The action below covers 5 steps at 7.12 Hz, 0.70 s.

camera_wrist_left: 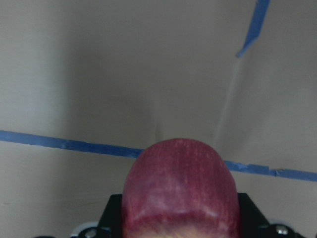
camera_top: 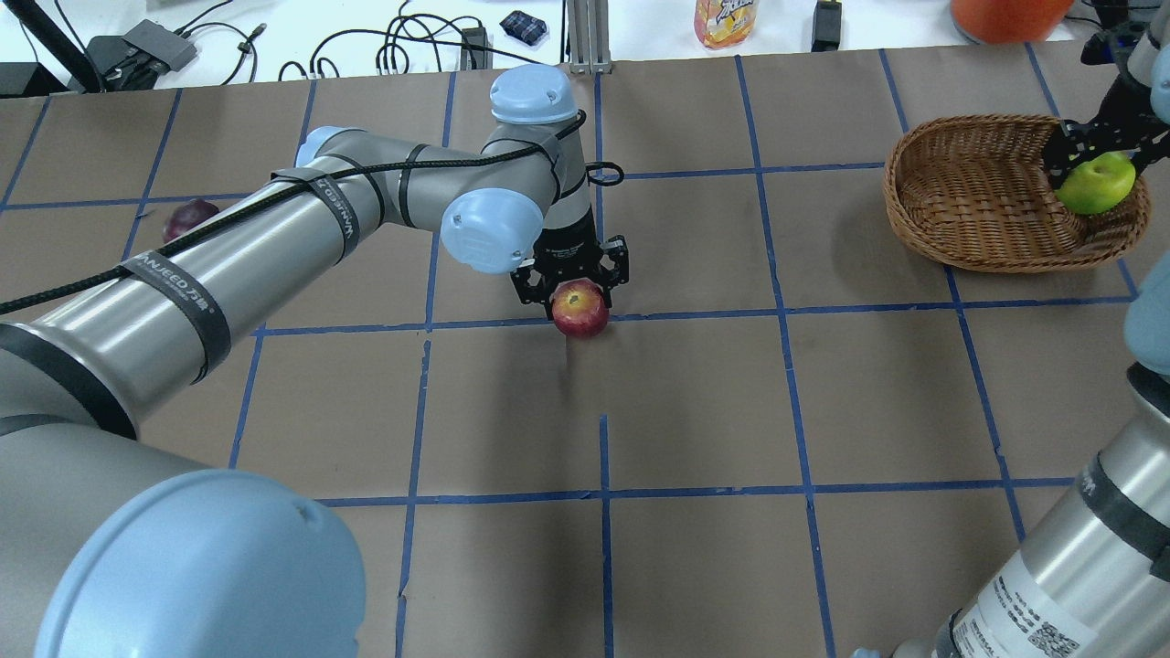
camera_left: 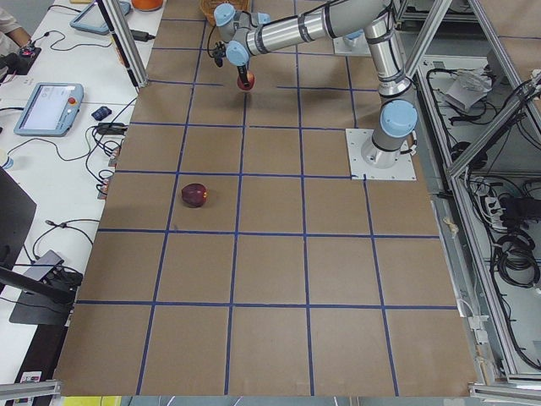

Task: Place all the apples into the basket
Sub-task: 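Release the green apple into the basket while the left sets the red apple down, then move the left gripper to the dark red apple while the right approaches the red apple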

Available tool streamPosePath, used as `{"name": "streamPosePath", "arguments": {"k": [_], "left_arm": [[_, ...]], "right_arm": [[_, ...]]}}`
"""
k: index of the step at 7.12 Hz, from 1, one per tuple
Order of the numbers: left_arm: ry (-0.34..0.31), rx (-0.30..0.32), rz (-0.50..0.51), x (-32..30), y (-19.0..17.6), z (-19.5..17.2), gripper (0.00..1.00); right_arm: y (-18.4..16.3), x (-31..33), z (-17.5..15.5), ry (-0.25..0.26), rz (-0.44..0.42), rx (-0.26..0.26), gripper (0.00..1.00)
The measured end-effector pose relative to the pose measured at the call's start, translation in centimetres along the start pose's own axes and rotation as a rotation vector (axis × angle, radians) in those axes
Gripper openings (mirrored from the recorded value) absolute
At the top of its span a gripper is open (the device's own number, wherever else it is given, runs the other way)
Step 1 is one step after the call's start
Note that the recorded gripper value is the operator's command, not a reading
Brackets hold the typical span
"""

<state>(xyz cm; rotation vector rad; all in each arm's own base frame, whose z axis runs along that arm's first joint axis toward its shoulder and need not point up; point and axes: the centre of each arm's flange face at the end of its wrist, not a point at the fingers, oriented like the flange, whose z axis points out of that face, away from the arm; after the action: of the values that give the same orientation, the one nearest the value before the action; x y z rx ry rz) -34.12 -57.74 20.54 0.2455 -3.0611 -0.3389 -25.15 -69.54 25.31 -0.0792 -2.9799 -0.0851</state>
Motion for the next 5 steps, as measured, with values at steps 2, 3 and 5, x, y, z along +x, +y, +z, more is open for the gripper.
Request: {"name": "streamPosePath", "arguments": {"k": [2, 3, 5], "left_arm": [[0.007, 0.014, 0.014, 0.4, 0.1, -0.7, 1.00], [0.024, 0.039, 0.008, -0.4, -0.3, -3.1, 1.00], [0.035, 0.039, 0.021, -6.2, -3.0, -10.2, 1.00]], "right_arm": [[-0.4, 0.3, 1.4, -0.010, -0.007, 0.002, 0.42], [-0.5, 0.3, 2.0, -0.015, -0.012, -0.001, 0.69], [-0.7, 0.3, 2.7, -0.021, -0.017, -0.009, 1.00]]}}
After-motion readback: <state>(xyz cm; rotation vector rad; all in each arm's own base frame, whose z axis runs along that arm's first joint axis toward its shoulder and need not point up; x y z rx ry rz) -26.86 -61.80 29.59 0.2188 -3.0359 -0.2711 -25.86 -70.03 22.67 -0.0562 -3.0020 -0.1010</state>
